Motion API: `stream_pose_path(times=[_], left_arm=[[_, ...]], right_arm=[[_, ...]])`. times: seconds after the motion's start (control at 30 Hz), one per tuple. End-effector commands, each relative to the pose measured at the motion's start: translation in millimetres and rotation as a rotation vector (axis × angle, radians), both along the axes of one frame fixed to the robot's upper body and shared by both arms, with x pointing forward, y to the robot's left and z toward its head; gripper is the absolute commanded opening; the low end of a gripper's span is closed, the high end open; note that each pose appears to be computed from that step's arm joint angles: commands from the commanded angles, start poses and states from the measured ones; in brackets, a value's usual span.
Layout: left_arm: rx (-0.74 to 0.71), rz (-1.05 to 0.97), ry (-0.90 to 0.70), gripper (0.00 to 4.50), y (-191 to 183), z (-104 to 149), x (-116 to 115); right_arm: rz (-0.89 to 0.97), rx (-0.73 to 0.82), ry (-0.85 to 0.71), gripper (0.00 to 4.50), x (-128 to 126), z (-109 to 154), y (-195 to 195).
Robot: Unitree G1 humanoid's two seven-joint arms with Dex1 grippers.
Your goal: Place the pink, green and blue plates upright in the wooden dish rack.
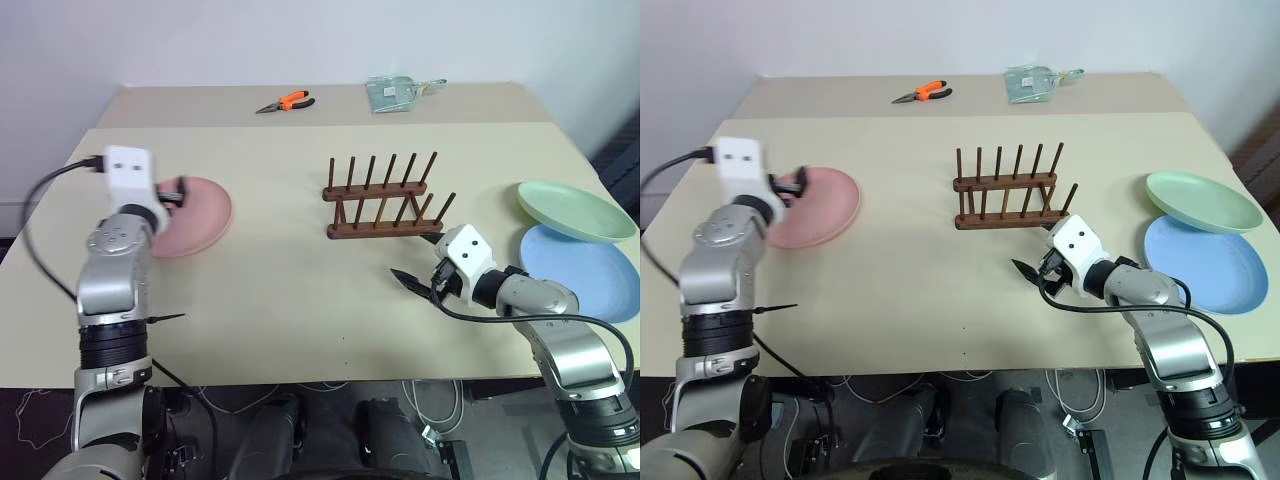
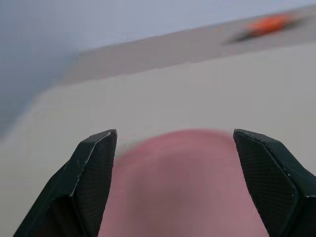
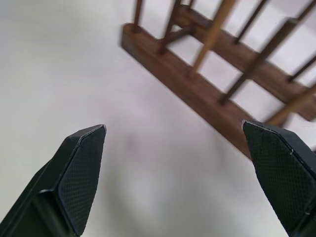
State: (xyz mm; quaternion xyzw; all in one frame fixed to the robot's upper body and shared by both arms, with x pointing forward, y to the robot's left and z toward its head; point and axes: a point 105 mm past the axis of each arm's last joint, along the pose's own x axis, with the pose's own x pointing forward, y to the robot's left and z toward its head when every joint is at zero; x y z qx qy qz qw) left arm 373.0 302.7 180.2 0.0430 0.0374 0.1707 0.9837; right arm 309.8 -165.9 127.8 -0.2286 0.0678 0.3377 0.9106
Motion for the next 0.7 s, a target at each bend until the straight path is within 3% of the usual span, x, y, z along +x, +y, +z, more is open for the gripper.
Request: stream_pose_path(times=[0.03, 0.13, 0.2, 0.23, 0.3, 0.5, 0.7], left_arm=[[-0.176, 0.18, 0.022, 3.85, 25, -9, -18], [-0.243, 0.205, 0.065, 3.85, 27, -23, -24], [-0.345, 0.208, 0.083, 3.85, 24, -32, -25], [-0.448, 0.183, 0.095, 3.62, 18, -40, -23], [-0.588, 0.151, 0.099, 3.05, 8, -48, -18], [-0.737, 0.152, 0.117, 0.09, 0, -57, -12], [-0.645, 0.08, 0.053, 0.03, -5, -34, -1]], right_arm=[[0.014, -0.002, -0.051, 4.5, 5, 9, 6], [0.018, -0.019, -0.062, 4.5, 7, 8, 8], [0.022, -0.026, -0.063, 4.5, 7, 6, 8], [0.019, -0.029, -0.076, 4.5, 8, 7, 8], [0.006, -0.034, -0.108, 4.5, 11, 10, 8], [-0.03, -0.025, -0.133, 4.5, 12, 14, 3], [-0.046, 0.002, -0.135, 4.5, 9, 23, -3]])
